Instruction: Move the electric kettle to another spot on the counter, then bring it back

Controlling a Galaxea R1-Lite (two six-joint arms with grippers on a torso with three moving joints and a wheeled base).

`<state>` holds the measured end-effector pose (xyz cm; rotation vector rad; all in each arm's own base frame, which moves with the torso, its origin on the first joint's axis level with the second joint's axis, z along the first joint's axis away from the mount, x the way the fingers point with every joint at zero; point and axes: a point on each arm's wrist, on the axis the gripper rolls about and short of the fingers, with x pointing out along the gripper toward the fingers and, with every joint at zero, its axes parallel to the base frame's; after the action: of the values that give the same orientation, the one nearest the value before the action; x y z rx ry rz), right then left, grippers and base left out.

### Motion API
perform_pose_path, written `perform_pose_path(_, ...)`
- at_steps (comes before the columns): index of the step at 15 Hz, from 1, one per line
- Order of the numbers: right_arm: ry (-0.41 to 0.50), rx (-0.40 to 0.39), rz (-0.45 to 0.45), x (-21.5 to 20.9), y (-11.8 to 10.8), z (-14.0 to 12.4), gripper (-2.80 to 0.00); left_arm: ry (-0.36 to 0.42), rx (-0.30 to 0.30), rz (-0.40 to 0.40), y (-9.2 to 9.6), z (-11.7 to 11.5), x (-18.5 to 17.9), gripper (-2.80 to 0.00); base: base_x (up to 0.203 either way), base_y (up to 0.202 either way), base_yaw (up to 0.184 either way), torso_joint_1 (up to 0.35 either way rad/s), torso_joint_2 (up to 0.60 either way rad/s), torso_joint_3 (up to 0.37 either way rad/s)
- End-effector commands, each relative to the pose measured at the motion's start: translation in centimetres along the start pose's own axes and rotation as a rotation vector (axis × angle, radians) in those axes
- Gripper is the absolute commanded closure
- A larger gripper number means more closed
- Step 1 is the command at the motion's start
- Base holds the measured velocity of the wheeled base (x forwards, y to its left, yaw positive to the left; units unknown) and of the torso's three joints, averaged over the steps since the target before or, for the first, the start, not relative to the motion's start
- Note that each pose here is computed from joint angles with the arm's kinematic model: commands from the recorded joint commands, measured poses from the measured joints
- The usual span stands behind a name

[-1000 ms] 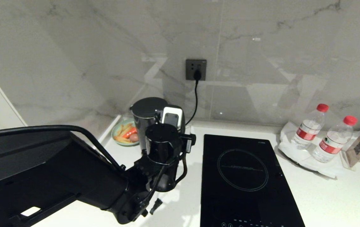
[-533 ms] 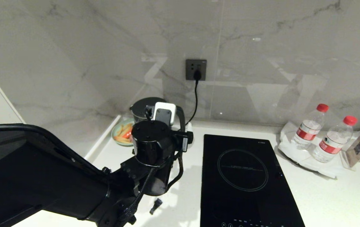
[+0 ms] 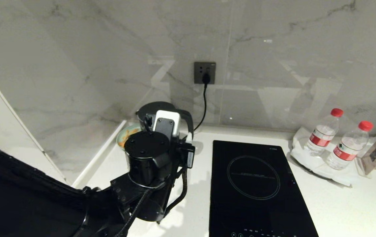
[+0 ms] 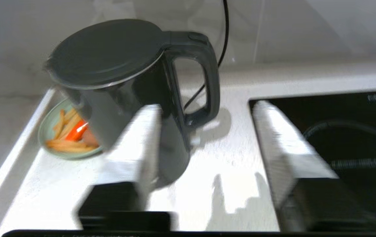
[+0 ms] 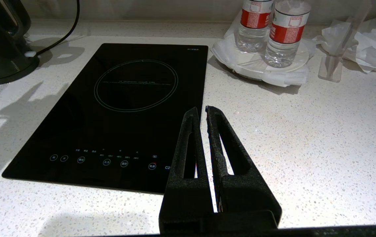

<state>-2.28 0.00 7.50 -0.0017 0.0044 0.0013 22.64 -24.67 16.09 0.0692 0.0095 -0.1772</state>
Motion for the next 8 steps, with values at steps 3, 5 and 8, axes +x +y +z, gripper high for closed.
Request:
perform_pose_path(3, 0.0, 0.0, 0.0, 0.0, 0.0, 0.0, 0.0, -0.01, -0.012, 0.009, 2.8, 1.6, -3.5, 0.0, 0.0, 0.0, 0.0, 0.0, 0.0, 0.0)
perform_pose_path(5, 0.0, 0.0, 0.0, 0.0, 0.0, 0.0, 0.0, -0.009, -0.011, 0.011, 2.7, 1.6, -3.4, 0.0, 0.0, 0.0, 0.0, 0.0, 0.0, 0.0)
perform_pose_path(8, 0.0, 0.0, 0.0, 0.0, 0.0, 0.0, 0.0, 0.027, 0.022, -0.014, 2.0, 1.3, -3.6, 0.0, 0.0, 0.0, 0.0, 0.0, 0.0, 0.0)
